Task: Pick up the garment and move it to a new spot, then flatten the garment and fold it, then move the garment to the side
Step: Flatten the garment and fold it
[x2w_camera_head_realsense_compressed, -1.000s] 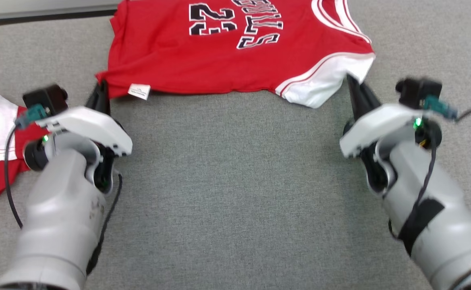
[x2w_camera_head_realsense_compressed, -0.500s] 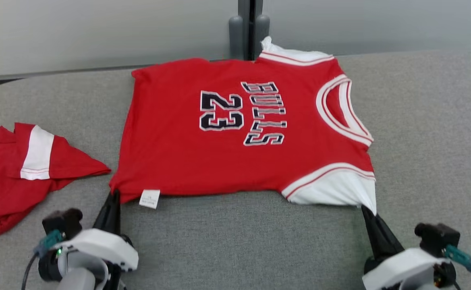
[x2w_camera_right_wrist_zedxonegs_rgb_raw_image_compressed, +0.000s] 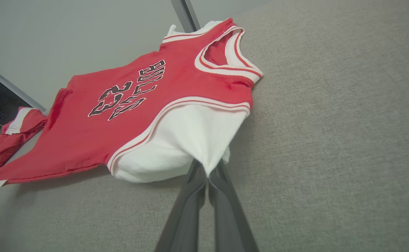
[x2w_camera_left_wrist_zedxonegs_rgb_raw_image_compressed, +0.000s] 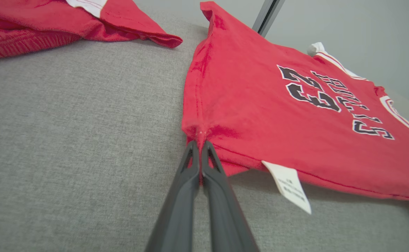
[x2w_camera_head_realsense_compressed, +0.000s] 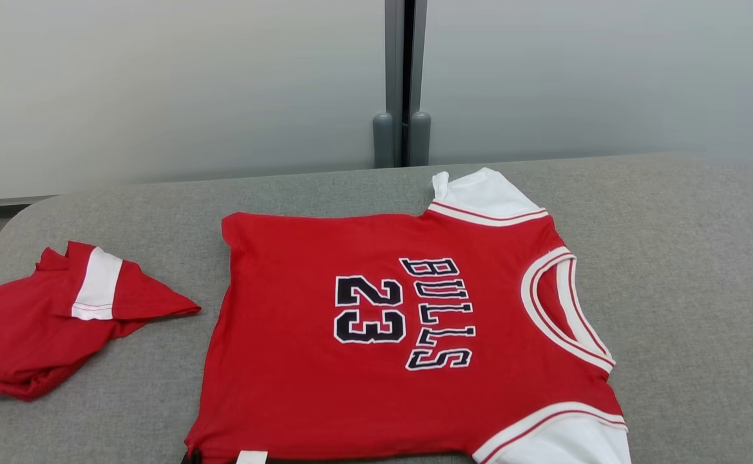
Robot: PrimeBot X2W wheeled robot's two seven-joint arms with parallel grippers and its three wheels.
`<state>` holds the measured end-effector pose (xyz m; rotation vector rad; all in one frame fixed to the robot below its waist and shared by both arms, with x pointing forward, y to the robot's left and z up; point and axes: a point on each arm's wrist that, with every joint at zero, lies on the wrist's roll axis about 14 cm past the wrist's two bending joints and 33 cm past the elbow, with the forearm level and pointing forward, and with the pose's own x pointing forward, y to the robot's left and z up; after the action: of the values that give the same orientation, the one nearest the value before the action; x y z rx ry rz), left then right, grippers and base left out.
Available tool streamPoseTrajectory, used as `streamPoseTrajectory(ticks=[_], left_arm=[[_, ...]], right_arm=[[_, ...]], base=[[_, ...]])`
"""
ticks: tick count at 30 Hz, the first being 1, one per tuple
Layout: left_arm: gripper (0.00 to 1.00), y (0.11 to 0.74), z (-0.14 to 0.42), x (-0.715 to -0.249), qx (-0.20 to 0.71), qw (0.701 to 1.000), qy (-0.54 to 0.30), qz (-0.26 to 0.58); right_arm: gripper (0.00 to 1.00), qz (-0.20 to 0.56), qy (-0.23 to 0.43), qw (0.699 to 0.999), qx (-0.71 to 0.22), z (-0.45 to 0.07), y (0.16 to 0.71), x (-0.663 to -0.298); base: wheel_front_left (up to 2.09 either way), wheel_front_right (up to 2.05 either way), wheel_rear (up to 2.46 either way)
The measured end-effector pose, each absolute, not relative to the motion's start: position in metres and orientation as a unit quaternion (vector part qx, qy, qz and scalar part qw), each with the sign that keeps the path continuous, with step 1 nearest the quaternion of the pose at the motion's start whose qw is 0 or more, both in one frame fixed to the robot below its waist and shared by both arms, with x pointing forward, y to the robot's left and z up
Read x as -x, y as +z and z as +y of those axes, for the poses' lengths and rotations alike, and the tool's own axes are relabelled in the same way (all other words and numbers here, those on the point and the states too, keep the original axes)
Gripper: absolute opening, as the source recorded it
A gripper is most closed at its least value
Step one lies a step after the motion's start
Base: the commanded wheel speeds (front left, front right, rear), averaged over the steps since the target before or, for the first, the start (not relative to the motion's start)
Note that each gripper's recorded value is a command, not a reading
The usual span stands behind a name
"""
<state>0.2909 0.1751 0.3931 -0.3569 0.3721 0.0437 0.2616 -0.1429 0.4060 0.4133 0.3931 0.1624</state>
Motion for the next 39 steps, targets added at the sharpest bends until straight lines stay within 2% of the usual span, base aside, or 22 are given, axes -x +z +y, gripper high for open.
streamPoseTrajectory(ticks=[6, 16, 20, 29, 39], left_arm=[[0.0, 0.413, 0.18, -0.274, 0.174, 0.967, 0.03, 0.186], [0.0, 0.419, 0.178, -0.269, 0.192, 0.959, 0.025, 0.206], [0.0, 0.413, 0.175, -0.27, 0.204, 0.951, 0.019, 0.233], [0.0, 0.425, 0.175, -0.317, 0.266, 0.931, -0.004, 0.251], [0.0, 0.42, 0.179, -0.372, 0.279, 0.92, -0.02, 0.272]], right_arm=[[0.0, 0.217, 0.065, 0.952, -0.206, -0.145, 0.409, -0.241], [0.0, 0.226, 0.066, 0.948, -0.214, -0.141, 0.415, -0.245], [0.0, 0.236, 0.064, 0.936, -0.255, -0.136, 0.414, -0.252], [0.0, 0.232, 0.071, 0.931, -0.272, -0.148, 0.425, -0.31], [0.0, 0.253, 0.085, 0.921, -0.285, -0.149, 0.423, -0.383]], base=[[0.0, 0.0, 0.0], [0.0, 0.0, 0.0], [0.0, 0.0, 0.0], [0.0, 0.0, 0.0], [0.0, 0.0, 0.0]])
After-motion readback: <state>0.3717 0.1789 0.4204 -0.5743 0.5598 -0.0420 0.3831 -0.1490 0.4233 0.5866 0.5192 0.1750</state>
